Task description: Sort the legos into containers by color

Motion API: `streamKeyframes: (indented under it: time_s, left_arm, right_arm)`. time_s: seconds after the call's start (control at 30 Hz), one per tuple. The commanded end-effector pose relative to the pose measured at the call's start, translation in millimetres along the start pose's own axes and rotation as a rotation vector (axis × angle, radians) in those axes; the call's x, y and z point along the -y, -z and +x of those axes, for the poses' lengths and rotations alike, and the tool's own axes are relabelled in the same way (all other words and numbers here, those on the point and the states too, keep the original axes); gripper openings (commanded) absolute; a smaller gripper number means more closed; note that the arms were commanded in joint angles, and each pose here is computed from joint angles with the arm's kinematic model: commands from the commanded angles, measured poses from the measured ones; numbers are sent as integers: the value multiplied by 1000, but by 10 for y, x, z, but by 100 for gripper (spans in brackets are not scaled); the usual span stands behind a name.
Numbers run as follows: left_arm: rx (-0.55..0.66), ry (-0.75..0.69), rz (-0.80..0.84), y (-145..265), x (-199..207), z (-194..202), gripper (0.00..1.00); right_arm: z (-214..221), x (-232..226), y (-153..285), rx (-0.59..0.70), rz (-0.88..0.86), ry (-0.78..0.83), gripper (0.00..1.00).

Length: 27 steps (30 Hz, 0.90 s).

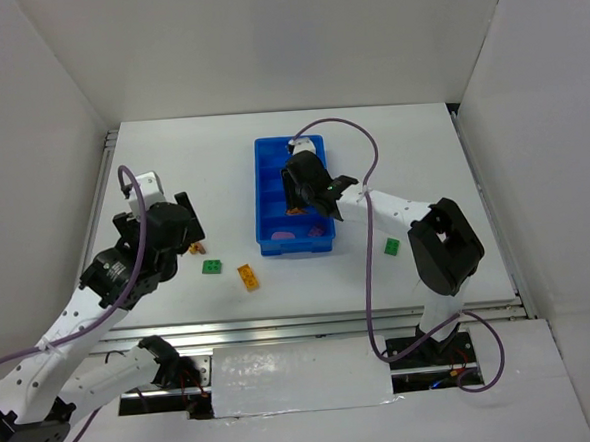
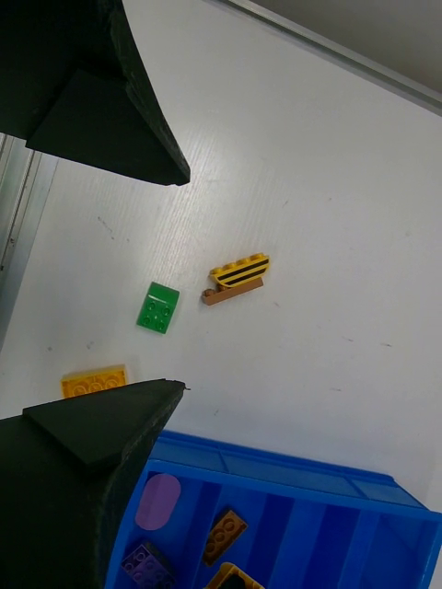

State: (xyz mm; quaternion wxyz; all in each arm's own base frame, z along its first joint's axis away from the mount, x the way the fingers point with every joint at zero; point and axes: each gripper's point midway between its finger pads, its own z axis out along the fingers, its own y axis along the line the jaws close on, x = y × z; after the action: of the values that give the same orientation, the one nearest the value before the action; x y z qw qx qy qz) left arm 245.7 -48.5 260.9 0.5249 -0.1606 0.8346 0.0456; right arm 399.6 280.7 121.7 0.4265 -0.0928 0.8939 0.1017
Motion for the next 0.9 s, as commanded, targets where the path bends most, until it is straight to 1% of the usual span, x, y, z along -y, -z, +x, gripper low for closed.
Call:
streamKeyframes:
  time_s: [0.0, 0.87]
  left_arm:
    - [48, 20, 0, 19, -33, -106, 100]
    - [41, 10, 2, 0, -10, -83, 100]
  right_arm:
    - [-215, -46, 31, 49, -15, -34, 0]
    - [-205, -75, 116, 54, -48, -41, 0]
